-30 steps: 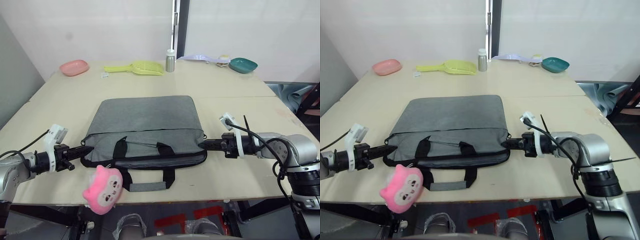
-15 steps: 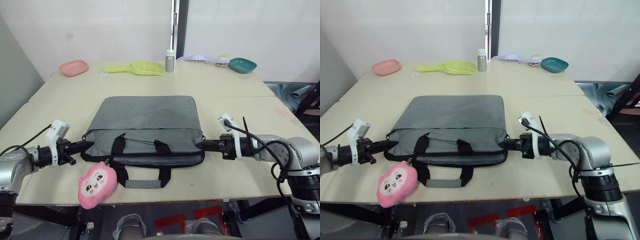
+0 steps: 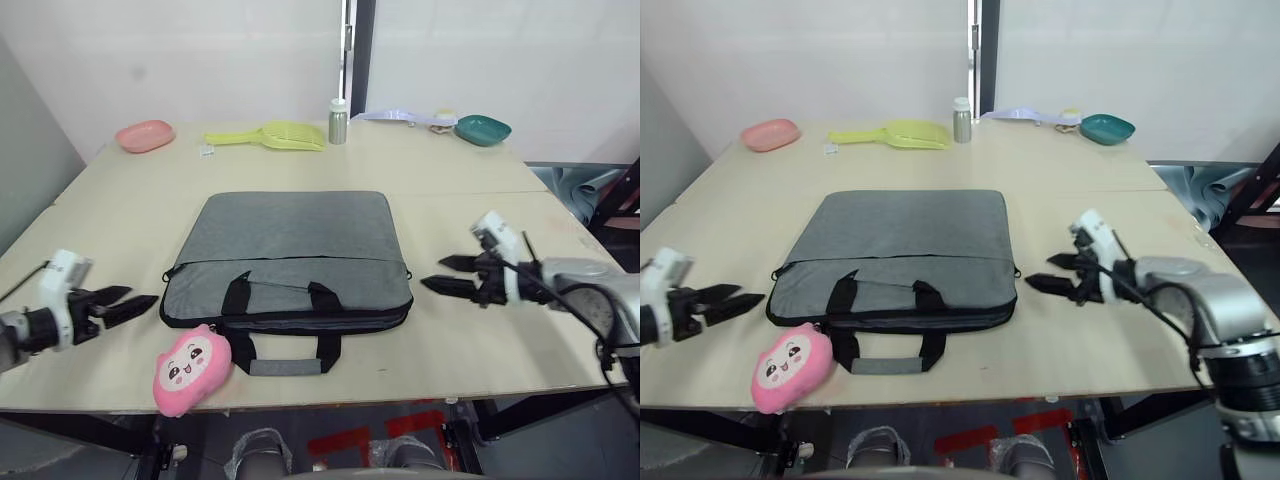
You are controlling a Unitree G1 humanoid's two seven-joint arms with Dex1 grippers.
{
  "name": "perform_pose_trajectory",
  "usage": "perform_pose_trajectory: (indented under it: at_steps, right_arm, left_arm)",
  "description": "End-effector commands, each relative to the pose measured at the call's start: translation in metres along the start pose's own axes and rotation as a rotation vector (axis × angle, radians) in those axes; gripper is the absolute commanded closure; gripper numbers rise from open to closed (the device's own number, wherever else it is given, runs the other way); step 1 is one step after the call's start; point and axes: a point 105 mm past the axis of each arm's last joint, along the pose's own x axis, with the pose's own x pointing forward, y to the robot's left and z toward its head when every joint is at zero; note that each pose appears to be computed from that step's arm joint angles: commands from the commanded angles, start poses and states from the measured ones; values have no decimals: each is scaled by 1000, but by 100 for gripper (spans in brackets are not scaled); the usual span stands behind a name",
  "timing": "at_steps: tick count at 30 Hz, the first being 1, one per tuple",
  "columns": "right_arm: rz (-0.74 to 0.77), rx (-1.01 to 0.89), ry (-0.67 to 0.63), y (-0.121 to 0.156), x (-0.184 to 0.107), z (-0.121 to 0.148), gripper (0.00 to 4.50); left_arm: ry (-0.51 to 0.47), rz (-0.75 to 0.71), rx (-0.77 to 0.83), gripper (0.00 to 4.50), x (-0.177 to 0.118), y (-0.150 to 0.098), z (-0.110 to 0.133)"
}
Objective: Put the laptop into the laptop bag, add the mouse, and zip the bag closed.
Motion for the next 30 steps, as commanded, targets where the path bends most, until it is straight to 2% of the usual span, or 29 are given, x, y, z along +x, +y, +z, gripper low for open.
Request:
perform_pose_trajectory:
  at_steps: [1, 2, 4, 6, 10, 11, 14, 17, 20, 22, 27, 30]
  right_arm:
    - [138, -246, -73, 29, 1, 38, 0]
    - [194, -266, -86, 39, 5, 44, 0]
    - [288, -346, -117, 57, 14, 53, 0]
    - [346, -402, -131, 69, 23, 58, 0]
    - [607, -607, -187, 125, 58, 65, 0]
    - [632, -621, -192, 130, 62, 65, 0]
    - [748, -668, -226, 155, 90, 64, 0]
    - [763, -740, -237, 162, 117, 60, 0]
    - [798, -835, -258, 176, 141, 60, 0]
    - [830, -883, -279, 190, 154, 60, 0]
    - [865, -1061, -287, 209, 184, 53, 0]
    - [885, -1181, -296, 220, 195, 50, 0]
  left_arm:
    - [-180, -114, 160, 1, -9, -24, 63]
    - [-213, -164, 188, 1, -5, -33, 74]
    - [-222, -242, 253, 1, 9, -47, 80]
    - [-226, -292, 303, 52, 20, -57, 87]
    - [-200, -471, 411, 189, 66, -89, 93]
    - [-197, -484, 421, 221, 71, -91, 93]
    - [-132, -537, 493, 330, 101, -99, 74]
    - [-122, -569, 476, 436, 117, -102, 63]
    - [-118, -607, 454, 444, 129, -110, 57]
    - [-64, -613, 446, 444, 134, -108, 47]
    - [137, -461, 491, 444, 143, -78, 16]
    - [146, -440, 488, 444, 145, -74, 12]
